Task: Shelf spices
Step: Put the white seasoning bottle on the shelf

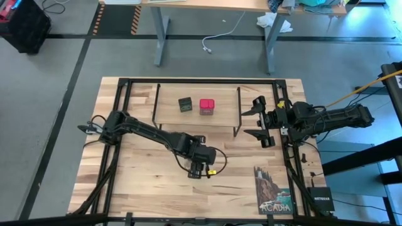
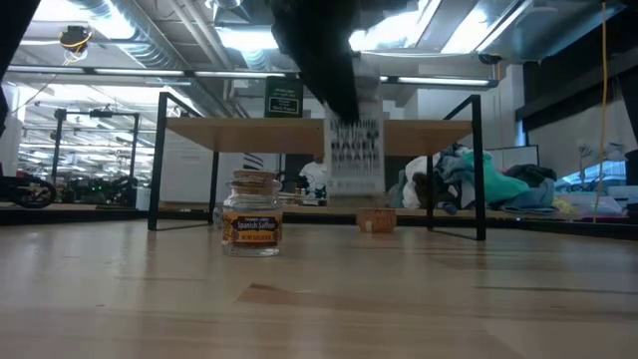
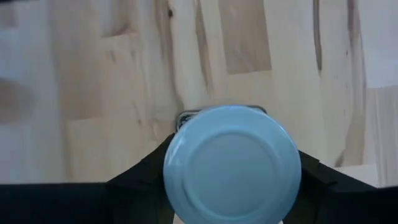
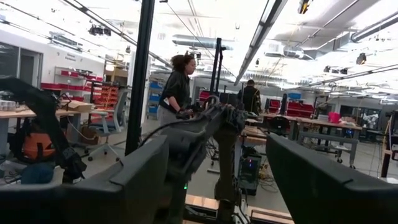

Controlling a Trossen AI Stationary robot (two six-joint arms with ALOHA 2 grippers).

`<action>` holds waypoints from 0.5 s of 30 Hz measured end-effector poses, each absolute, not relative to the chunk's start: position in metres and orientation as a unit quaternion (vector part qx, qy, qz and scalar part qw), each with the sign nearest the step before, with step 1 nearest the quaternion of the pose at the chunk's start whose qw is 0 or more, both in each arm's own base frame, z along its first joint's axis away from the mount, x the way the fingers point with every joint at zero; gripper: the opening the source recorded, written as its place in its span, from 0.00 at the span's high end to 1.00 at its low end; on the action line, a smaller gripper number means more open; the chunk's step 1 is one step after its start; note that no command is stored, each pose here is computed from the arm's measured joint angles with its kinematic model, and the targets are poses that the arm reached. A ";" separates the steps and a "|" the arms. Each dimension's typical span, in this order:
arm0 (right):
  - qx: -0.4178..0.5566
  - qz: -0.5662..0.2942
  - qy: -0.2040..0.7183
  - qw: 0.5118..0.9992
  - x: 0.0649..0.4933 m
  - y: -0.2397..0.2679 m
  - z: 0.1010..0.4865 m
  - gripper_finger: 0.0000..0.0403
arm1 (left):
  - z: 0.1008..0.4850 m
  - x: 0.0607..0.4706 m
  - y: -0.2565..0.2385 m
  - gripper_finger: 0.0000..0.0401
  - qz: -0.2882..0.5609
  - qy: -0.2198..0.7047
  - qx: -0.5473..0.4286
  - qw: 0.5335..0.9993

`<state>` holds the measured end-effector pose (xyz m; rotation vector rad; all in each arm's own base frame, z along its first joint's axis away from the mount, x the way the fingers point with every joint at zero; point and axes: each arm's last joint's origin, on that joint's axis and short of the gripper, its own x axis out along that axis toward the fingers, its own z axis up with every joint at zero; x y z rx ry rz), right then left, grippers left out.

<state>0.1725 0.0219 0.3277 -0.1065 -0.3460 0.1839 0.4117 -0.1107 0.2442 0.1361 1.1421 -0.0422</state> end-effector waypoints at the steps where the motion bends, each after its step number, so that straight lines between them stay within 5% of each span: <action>1: -0.053 0.091 -0.172 0.979 0.172 0.022 0.328 0.31 | 0.249 0.410 -0.110 0.53 -0.017 0.535 0.065 0.842; 15: -0.054 0.091 -0.169 0.980 0.173 0.022 0.327 0.31 | 0.352 0.336 -0.084 0.53 0.058 0.480 0.095 0.870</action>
